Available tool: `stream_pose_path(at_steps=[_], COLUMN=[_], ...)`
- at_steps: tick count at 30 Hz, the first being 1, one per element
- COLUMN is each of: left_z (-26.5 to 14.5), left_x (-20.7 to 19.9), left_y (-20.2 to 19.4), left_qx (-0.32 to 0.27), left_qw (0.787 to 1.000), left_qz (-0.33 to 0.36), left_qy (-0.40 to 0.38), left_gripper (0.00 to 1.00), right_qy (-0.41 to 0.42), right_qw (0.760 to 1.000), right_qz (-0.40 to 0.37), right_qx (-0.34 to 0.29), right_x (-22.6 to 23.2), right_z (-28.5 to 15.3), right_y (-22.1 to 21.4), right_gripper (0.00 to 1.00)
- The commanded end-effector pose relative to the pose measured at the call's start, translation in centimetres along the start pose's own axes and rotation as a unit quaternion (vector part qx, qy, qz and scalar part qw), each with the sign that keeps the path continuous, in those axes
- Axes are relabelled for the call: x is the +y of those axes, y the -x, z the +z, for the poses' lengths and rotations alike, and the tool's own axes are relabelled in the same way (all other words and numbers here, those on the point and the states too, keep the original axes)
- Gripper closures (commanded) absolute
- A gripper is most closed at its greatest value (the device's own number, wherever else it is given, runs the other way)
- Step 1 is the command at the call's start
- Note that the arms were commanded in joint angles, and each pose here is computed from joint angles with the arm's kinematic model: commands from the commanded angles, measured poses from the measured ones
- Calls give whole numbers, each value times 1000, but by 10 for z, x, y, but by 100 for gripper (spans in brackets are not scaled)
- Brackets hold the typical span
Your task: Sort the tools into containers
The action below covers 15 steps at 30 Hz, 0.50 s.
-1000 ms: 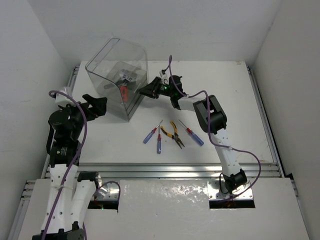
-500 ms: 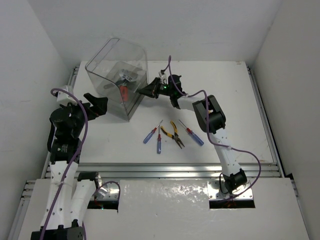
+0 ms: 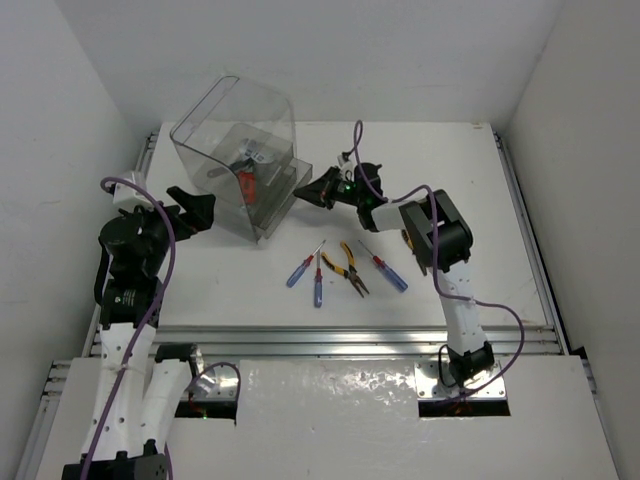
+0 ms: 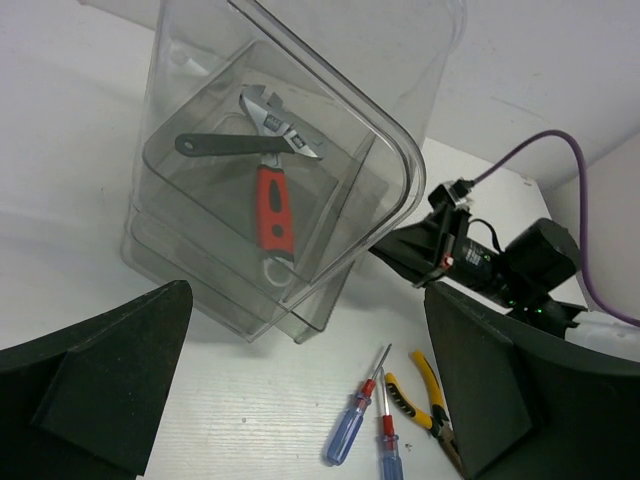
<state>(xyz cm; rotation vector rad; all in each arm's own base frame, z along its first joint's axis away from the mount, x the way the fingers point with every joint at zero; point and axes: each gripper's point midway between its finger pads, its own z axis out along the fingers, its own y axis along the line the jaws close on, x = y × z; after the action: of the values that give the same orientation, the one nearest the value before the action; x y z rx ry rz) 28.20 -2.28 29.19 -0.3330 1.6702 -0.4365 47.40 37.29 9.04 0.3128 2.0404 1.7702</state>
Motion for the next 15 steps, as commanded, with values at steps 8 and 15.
stream_pose_path(at_steps=[8, 15], left_z=[-5, -5], left_x=[-10, -10], left_y=[14, 14], left_qx=[-23, -24], left_qw=[999, 999], left_qz=[16, 17], left_qy=[-16, -16], left_gripper=[0, 0], right_qy=[27, -286], right_qw=[992, 911], right_qz=[-121, -292], right_qx=[2, 64], right_x=[48, -11], right_z=[-78, -157], right_y=[0, -12], right_gripper=[31, 8])
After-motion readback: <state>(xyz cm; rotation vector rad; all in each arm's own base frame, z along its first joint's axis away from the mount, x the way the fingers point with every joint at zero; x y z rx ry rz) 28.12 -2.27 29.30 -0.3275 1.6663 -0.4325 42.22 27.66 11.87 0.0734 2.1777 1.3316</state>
